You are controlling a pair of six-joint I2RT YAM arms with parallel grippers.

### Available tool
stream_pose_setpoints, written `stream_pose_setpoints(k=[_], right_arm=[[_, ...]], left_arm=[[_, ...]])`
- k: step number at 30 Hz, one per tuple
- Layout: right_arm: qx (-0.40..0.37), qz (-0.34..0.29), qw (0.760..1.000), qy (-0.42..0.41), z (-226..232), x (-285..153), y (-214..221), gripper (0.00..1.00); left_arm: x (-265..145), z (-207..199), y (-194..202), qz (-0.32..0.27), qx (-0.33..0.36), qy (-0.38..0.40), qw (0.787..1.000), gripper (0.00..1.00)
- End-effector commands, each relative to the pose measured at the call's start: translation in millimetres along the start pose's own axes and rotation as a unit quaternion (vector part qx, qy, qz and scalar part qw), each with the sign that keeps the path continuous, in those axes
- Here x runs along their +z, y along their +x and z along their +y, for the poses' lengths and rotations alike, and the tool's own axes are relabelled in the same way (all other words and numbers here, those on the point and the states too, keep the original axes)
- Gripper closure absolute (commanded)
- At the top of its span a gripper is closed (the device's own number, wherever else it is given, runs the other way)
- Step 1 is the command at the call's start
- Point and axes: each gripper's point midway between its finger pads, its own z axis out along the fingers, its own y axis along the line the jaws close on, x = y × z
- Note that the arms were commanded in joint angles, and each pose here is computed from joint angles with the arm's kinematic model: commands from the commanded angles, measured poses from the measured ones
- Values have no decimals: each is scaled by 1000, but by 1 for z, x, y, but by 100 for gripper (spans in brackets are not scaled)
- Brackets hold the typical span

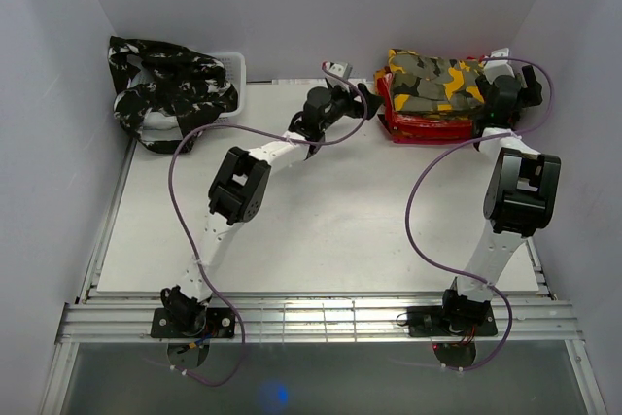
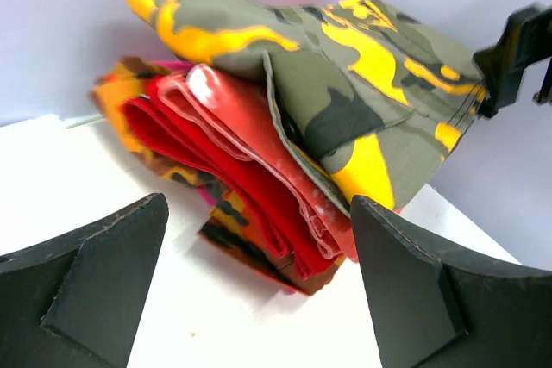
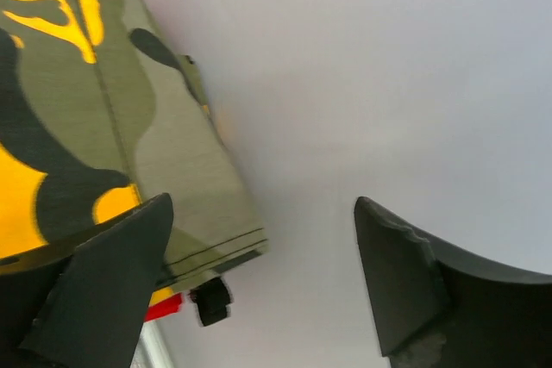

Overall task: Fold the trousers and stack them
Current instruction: Neatly place the folded trousers to the corner

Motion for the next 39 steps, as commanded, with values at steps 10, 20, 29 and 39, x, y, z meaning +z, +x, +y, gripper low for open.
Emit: stream_pose_setpoints(k=[10, 20, 29, 39], right_arm=[[67, -38, 990, -115, -11, -44, -74, 10], [110, -80, 874, -467, 33, -203, -132, 10], [24, 63, 779, -623, 59, -344, -11, 10], [-39, 63, 823, -563, 29, -395, 52, 10]], left_arm=[[-119, -10, -127, 59, -52, -40, 996, 2], [-261, 56, -122, 266, -91, -154, 947, 2], [-411, 50, -66, 433, -61, -244, 866, 2], [-484, 17, -64, 401, 5, -270, 875, 2]])
